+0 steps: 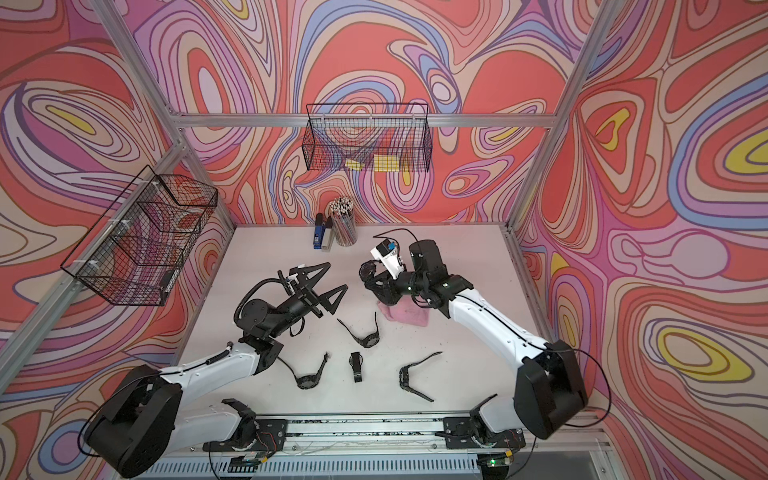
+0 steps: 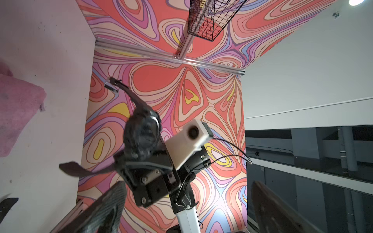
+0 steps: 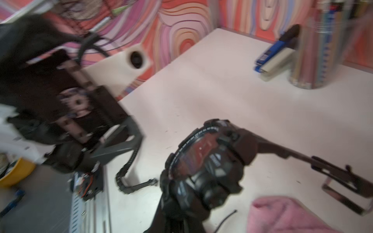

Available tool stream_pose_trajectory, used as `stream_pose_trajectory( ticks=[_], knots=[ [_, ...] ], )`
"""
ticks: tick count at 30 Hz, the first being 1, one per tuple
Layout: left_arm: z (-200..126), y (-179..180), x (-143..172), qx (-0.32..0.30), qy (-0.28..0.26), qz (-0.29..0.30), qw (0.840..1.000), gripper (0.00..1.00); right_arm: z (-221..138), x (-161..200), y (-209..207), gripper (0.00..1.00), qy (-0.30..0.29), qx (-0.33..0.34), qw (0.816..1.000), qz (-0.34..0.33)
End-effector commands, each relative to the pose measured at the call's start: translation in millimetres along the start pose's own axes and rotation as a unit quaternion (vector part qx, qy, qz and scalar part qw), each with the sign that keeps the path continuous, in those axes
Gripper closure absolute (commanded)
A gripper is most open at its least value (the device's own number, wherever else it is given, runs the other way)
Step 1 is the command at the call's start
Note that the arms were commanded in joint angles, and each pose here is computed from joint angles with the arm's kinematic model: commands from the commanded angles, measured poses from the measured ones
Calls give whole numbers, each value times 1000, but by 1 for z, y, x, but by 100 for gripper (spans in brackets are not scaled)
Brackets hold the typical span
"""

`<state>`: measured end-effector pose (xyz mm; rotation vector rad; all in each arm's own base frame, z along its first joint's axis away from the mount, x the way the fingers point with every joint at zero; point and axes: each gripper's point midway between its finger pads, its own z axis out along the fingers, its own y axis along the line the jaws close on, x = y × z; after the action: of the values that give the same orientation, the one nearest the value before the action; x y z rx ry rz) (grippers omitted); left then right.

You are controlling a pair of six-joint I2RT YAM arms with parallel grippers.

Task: Wipe the watch dial
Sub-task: Place the watch at the center of the board.

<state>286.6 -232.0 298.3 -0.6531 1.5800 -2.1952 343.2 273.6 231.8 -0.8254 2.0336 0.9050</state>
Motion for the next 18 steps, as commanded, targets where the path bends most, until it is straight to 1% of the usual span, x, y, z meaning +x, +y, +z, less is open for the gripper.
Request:
stream_pose_trajectory(
  ticks=[1,3,5,8,10,13,14,16,18],
  knots=[
    [-5,-10,3,-6,-6,80,997,1,1,22,-80,100,68,155,984,62],
    [-7,-3,0,-43,-14,123,991,1,-3,22,-114,100,83,201,972,90],
    [-11,7,-3,-98,-22,166,981,1,-10,24,-146,100,98,246,957,118],
    [-22,8,-6,-165,-33,235,957,1,-20,36,-189,100,123,300,934,150],
    [-35,10,-12,-195,-57,272,941,1,-24,47,-215,100,145,321,920,172],
    [-55,18,-26,-203,-109,289,929,1,-28,73,-247,100,187,342,899,200],
    [-62,27,-28,-210,-114,294,926,1,-28,80,-255,100,197,347,894,206],
    [-66,32,-25,-219,-100,321,916,1,-29,96,-270,100,216,356,883,218],
    [-65,36,-18,-231,-69,341,909,1,-26,110,-279,100,235,358,875,228]
  ],
)
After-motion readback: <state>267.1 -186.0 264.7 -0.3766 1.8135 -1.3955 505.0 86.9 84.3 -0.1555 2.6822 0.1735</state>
